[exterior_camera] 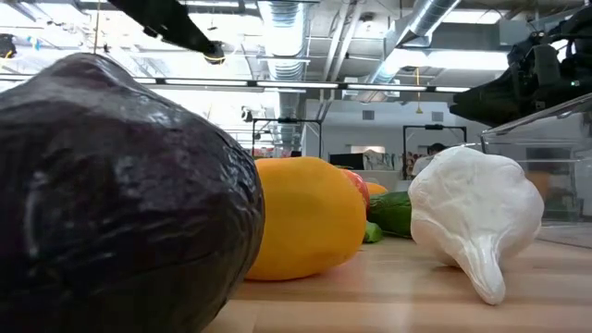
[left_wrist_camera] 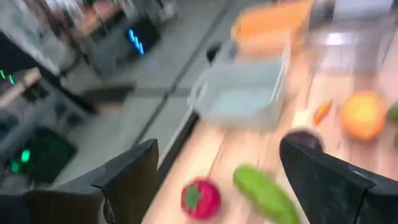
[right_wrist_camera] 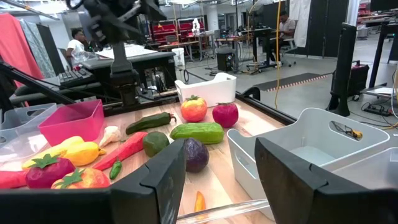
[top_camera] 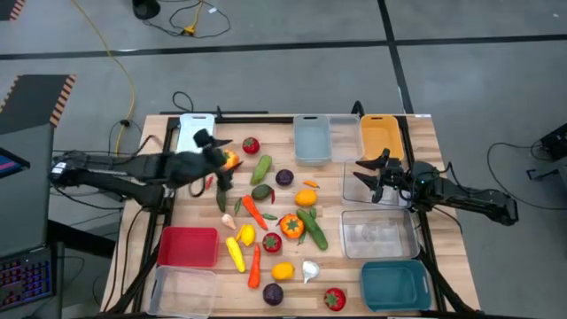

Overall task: Sort produce into baskets
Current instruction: Put the top pumpkin into the white bin

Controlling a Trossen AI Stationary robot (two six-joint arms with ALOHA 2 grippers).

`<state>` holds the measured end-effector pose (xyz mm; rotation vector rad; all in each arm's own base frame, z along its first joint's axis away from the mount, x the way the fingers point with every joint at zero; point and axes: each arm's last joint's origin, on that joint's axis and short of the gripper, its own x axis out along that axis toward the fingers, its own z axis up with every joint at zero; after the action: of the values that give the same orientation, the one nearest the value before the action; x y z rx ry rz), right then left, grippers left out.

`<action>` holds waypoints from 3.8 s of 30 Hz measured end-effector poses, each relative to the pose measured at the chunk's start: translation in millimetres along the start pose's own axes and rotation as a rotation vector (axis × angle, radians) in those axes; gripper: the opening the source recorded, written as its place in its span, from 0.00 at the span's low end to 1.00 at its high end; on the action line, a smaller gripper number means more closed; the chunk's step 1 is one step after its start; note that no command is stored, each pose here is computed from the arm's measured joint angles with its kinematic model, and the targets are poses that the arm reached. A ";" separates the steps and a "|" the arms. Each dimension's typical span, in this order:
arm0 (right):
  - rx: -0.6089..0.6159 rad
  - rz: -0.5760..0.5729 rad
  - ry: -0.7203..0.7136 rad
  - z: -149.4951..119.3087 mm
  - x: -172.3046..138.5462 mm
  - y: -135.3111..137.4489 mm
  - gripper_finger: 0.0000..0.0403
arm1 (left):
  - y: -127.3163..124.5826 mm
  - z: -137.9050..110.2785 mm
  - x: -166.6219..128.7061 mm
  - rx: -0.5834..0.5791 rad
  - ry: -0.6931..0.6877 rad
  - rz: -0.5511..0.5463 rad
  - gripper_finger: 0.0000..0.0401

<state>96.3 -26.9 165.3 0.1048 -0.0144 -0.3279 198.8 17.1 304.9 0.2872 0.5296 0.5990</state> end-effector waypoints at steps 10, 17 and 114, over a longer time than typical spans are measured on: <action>0.000 0.000 0.000 0.0 0.0 0.0 0.54 | 21.3 -13.7 61.8 -0.184 0.373 -0.001 0.97; 0.000 0.000 0.000 -0.1 0.0 0.0 0.54 | 38.3 -29.8 79.2 -0.189 0.487 -0.056 0.99; 0.000 0.000 0.000 0.0 0.0 0.0 0.54 | 138.4 -39.0 100.8 -0.179 0.965 0.207 0.72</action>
<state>96.3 -26.9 165.4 0.1047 -0.0148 -0.3276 184.4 191.4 289.3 -0.1469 1.3742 0.9755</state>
